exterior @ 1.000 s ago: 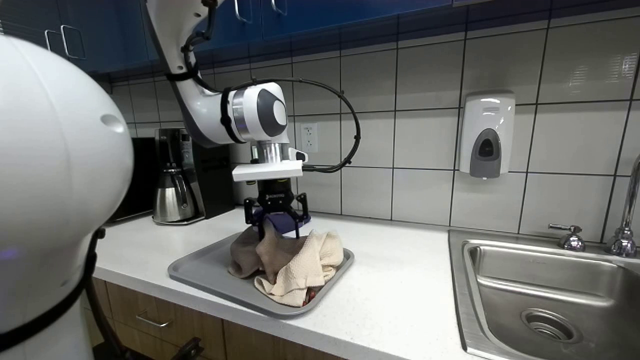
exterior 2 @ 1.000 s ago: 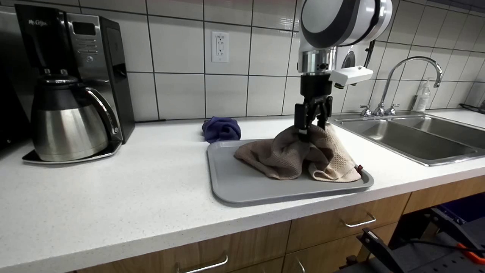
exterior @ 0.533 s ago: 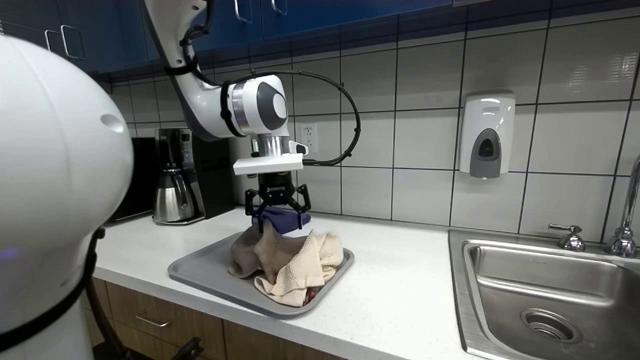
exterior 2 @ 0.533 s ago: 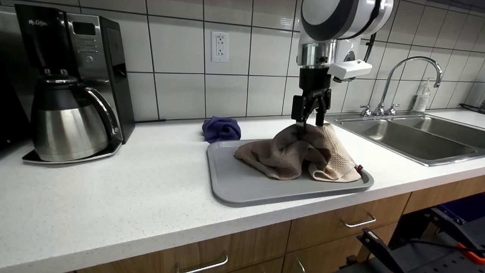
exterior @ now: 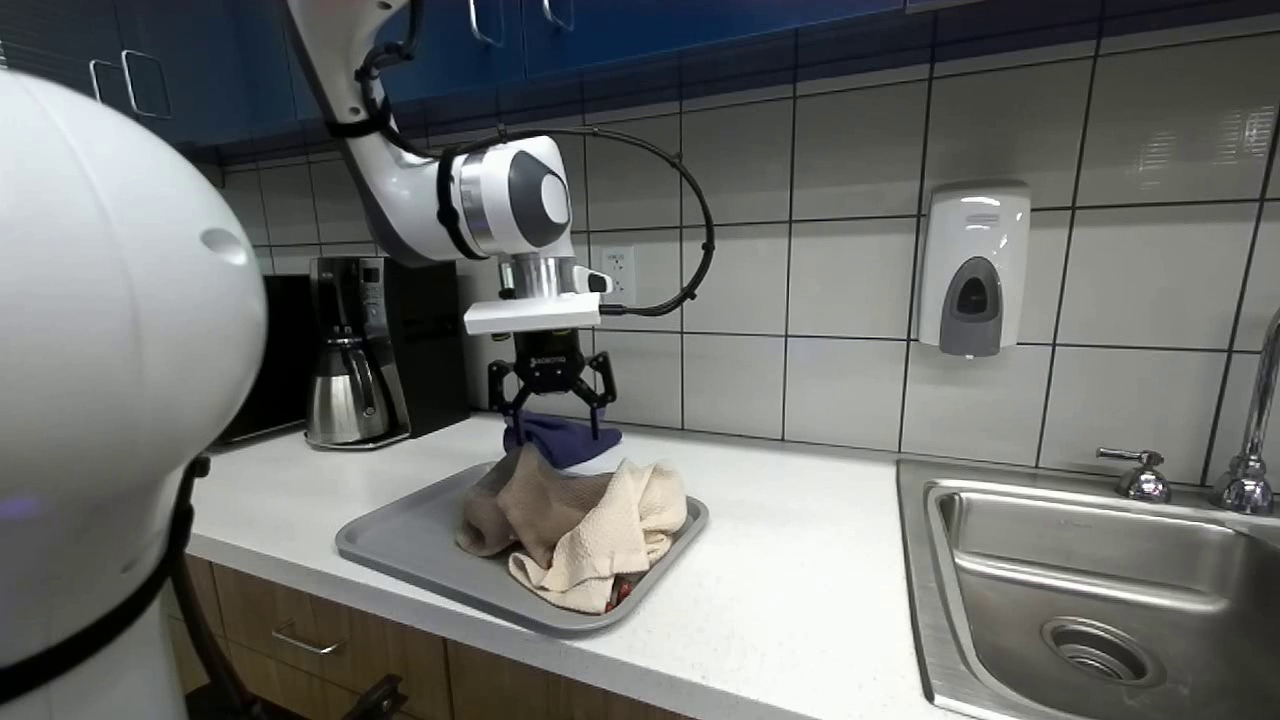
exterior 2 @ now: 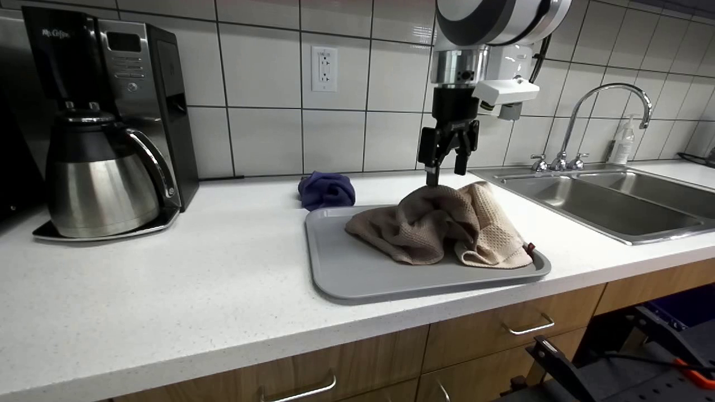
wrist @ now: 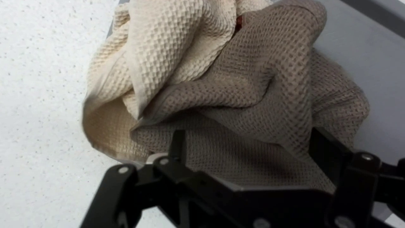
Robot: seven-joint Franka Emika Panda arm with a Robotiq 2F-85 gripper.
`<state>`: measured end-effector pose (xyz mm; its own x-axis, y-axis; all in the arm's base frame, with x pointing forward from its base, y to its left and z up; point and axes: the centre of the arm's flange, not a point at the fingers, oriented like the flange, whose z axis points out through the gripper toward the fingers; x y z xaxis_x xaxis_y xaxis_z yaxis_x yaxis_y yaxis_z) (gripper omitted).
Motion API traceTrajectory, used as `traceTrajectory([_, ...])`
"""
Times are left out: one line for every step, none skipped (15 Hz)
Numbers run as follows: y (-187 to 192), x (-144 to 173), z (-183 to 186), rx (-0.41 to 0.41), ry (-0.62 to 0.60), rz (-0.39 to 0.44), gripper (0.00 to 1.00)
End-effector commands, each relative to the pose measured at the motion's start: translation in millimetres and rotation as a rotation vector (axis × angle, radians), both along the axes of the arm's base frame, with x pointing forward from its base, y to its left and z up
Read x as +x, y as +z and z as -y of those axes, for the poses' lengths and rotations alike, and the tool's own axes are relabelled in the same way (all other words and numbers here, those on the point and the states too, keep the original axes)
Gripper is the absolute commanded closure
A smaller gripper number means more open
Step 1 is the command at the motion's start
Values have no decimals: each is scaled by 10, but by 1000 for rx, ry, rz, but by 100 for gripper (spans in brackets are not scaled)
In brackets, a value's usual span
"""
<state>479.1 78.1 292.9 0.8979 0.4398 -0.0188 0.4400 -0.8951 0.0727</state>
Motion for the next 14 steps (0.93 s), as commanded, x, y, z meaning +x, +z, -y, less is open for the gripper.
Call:
traceTrajectory([132, 76, -62, 29, -5, 28, 0])
traceTrajectory([137, 98, -80, 34, -7, 31, 0])
traceTrajectory([135, 124, -101, 40, -10, 37, 0])
traceTrajectory([133, 150, -122, 48, -15, 47, 0])
traceTrajectory([130, 183, -148, 62, -21, 53, 0])
traceTrajectory([126, 210, -172, 75, -29, 62, 0])
traceTrajectory([121, 247, -203, 92, -36, 69, 0])
traceTrajectory([117, 280, -235, 105, -47, 79, 0])
traceTrajectory([113, 320, -268, 121, -55, 86, 0])
traceTrajectory([102, 367, -310, 129, -65, 92, 0])
traceTrajectory([87, 407, -346, 137, -66, 94, 0])
traceTrajectory([71, 458, -397, 142, -70, 96, 0])
traceTrajectory([52, 498, -435, 142, -70, 99, 0])
traceTrajectory([34, 557, -485, 145, -71, 99, 0])
